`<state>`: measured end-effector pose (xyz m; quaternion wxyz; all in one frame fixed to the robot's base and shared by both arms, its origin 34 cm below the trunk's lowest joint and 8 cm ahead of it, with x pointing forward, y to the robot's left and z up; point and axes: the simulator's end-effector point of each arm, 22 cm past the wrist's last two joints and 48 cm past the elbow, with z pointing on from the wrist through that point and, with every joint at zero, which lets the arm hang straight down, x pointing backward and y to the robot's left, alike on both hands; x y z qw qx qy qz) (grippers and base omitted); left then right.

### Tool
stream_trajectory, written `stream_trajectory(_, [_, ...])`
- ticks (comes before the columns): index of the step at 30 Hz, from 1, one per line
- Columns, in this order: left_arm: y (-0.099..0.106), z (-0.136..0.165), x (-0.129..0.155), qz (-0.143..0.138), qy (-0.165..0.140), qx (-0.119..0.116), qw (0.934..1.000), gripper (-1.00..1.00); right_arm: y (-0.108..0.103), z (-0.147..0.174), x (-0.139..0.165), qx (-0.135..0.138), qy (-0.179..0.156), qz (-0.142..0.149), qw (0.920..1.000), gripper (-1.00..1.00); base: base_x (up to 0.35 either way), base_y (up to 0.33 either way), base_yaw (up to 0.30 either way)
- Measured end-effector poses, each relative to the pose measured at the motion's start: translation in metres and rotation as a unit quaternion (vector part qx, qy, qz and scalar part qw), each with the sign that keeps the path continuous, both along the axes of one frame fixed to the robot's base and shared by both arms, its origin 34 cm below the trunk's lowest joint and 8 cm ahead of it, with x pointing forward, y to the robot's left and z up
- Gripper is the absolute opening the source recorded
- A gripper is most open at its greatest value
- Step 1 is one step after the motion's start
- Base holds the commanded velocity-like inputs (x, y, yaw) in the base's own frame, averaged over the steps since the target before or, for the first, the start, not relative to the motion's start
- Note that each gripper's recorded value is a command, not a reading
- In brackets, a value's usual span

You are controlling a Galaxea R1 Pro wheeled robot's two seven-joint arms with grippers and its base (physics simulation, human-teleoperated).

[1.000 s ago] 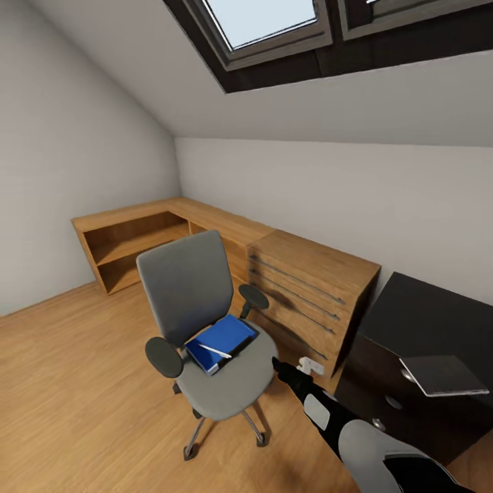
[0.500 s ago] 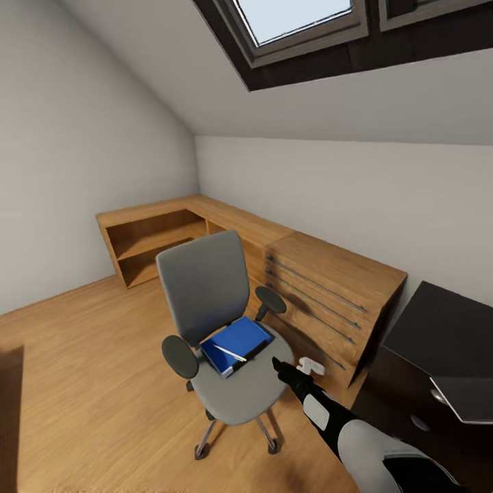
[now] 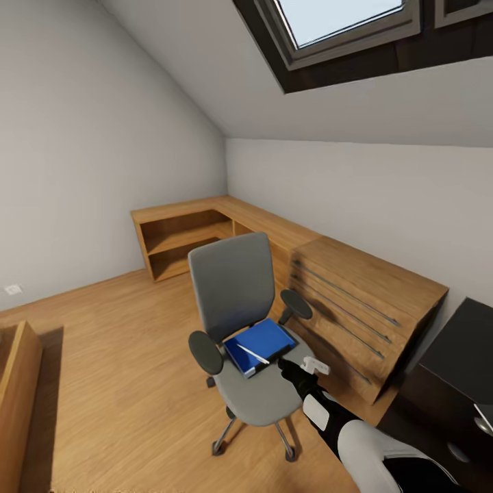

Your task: In the bedroom, organize the workspace by keeping the computer under the desk, ensuring the monitor is on the desk, placing the keyboard on the desk next to the monitor, placing the mouse on the desk next to the keyboard, moving the folder from the swivel chair onto the desk next to the mouse, stacking the notebook on top of the folder with the pen on top of the notebook, and positioning the swivel chair next to the desk.

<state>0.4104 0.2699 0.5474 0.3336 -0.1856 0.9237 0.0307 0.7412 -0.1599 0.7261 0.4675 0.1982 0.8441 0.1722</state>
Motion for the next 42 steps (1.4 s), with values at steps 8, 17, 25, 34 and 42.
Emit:
stream_trajectory(8, [0.000, 0.003, 0.003, 0.000, -0.005, 0.000, 1.0000, 1.00, -0.007, 0.013, 0.005, -0.010, -0.027, -0.013, 0.9995, 1.00, 0.000, 0.000, 0.110])
stream_trajectory(17, [0.001, 0.006, 0.008, 0.000, -0.012, 0.001, 0.9999, 1.00, -0.013, 0.021, 0.006, -0.020, -0.041, -0.025, 0.9986, 1.00, 0.000, 0.000, 0.011])
stream_trajectory(25, [0.001, 0.007, 0.009, 0.000, -0.013, 0.001, 0.9999, 1.00, -0.017, 0.023, 0.006, -0.022, -0.044, -0.029, 0.9983, 1.00, 0.000, 0.000, 0.000])
stream_trajectory(34, [0.001, 0.007, 0.009, 0.000, -0.013, 0.001, 0.9999, 1.00, -0.018, 0.023, 0.006, -0.023, -0.045, -0.029, 0.9983, 1.00, 0.000, 0.000, 0.000])
stream_trajectory(42, [0.005, 0.008, 0.009, 0.000, -0.014, 0.004, 0.9999, 1.00, -0.019, 0.027, 0.008, -0.027, -0.054, -0.035, 0.9975, 1.00, 0.000, 0.000, 0.066])
